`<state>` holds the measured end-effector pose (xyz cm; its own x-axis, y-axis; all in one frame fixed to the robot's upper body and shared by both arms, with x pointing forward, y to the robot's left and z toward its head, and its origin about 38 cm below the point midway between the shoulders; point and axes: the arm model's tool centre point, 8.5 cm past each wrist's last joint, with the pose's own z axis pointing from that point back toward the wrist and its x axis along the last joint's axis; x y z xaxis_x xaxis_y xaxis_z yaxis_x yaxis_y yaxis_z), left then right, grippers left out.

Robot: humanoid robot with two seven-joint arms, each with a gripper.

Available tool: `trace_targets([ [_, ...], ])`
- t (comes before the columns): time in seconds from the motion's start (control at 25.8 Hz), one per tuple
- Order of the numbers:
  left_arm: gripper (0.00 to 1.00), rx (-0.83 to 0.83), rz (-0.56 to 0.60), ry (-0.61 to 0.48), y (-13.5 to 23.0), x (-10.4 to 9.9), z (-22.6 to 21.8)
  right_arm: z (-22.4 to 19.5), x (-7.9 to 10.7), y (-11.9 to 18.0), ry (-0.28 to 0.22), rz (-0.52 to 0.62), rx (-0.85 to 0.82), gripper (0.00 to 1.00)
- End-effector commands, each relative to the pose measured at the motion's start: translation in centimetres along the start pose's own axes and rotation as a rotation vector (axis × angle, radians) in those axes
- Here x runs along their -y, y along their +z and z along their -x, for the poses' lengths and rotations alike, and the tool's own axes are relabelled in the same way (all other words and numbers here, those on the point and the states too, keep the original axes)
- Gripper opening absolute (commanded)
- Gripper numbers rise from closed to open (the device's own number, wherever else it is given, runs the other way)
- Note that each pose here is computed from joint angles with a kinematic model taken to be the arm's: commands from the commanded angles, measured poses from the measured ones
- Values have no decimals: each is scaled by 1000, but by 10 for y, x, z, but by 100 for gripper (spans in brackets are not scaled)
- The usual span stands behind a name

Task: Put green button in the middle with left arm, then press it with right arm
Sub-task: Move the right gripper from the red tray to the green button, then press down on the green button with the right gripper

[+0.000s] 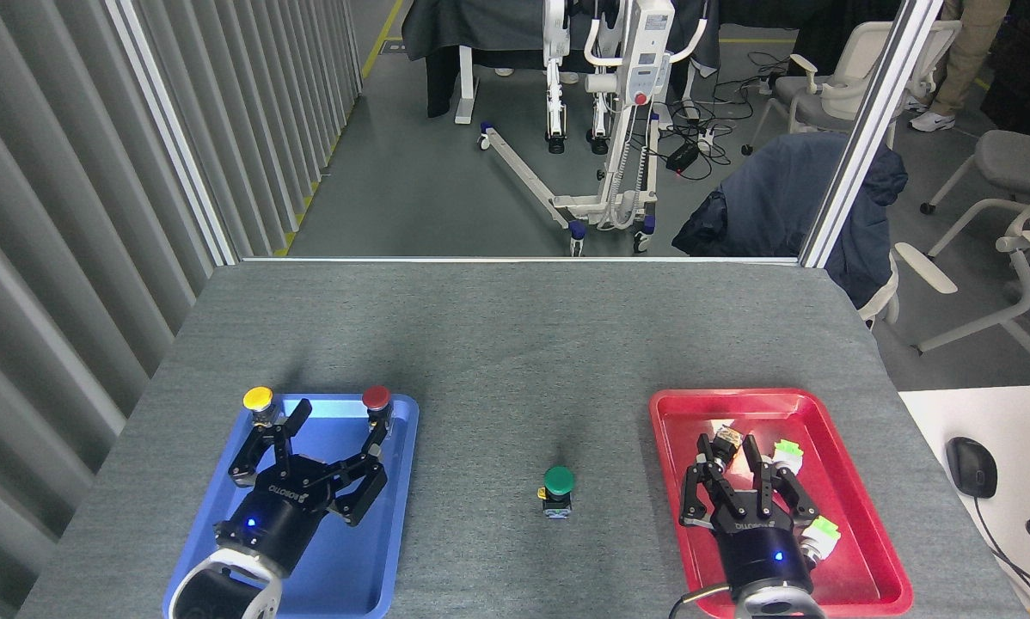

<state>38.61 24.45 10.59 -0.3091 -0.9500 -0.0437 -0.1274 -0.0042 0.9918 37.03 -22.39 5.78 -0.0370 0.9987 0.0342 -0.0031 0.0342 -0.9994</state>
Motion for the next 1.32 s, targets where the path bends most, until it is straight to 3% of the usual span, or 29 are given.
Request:
trace_targets([
  [0.0,98,-82,7,-10,24,1,30,-30,0,-3,-6,-2,155,0],
  [0.15,98,-77,11,-7,34,3,24,-58,-4,-1,-2,-13,245,0],
  [0.39,98,-99,13,32,29,5,11,-95,-33,-22,58,-171,345,0],
  [0.77,98,-171,-8,69,27,5,6,-105,-40,-22,41,-196,362,0],
  [0.97,98,-172,-57,54,26,-8,6,-111,-41,-26,40,-228,370,0],
  [1.28,98,-262,-74,60,21,-11,9,-111,-51,-25,40,-261,372,0],
])
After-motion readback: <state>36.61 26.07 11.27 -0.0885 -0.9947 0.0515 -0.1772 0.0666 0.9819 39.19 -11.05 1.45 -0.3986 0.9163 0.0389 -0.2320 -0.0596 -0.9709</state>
